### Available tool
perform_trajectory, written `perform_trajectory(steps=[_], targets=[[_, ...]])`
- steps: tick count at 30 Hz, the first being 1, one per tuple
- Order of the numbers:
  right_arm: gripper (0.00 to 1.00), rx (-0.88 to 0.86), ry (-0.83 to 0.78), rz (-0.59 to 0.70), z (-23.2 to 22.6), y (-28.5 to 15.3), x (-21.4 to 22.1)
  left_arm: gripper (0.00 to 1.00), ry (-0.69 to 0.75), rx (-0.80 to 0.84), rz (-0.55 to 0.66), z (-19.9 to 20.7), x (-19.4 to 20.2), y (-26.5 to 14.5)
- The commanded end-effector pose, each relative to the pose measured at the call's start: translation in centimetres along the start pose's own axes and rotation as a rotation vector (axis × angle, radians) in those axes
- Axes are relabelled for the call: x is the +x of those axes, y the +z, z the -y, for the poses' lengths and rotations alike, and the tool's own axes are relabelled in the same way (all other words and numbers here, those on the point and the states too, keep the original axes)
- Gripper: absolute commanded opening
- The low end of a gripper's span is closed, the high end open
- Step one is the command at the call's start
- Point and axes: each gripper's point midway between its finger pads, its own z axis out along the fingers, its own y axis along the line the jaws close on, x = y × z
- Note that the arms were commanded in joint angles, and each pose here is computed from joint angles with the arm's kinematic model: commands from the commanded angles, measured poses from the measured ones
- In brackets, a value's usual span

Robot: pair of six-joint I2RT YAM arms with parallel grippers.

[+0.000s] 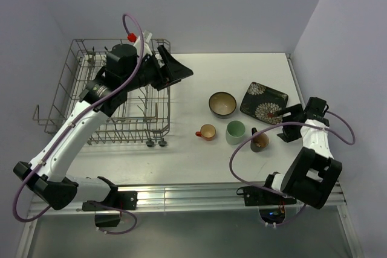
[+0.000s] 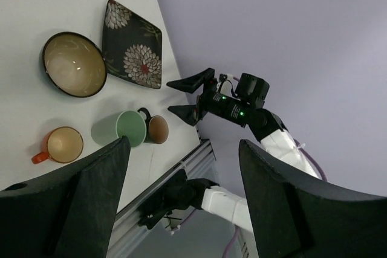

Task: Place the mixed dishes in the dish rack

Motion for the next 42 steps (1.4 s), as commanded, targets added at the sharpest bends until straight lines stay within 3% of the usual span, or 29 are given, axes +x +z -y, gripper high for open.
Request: perform_trajectory(steps=[1, 15, 30, 38, 41, 42], targets=[[0.88, -0.077, -0.004, 0.069, -1.5, 1.5, -2.2, 0.79, 0.068, 0.064, 0.011, 2.6, -0.7, -0.6], [0.79, -0.117, 0.051, 0.082, -1.0, 5.8, -2.9, 0.79, 0.069, 0.014, -0.050, 1.1, 0.2, 0.9], [0.56, -0.143, 0.096, 0.150, -0.1, 8.1, -3.7, 0.78, 0.080, -0.015, -0.090, 0.8, 0.2, 1.9], [0.30, -0.158, 0.113, 0.133, -0.3, 9.1, -3.6, 0.78, 0.086, -0.035, -0.117, 0.3, 0.6, 2.6], [0.12, -0.161, 0.088, 0.140, -0.6, 8.6, -3.7, 0.78, 0.102, -0.051, -0.148, -0.1, 1.1, 3.1], [0.00, -0.162, 0.083, 0.139, -0.7, 8.5, -3.7, 0.78, 0.107, -0.053, -0.160, 0.0, 1.2, 3.6]])
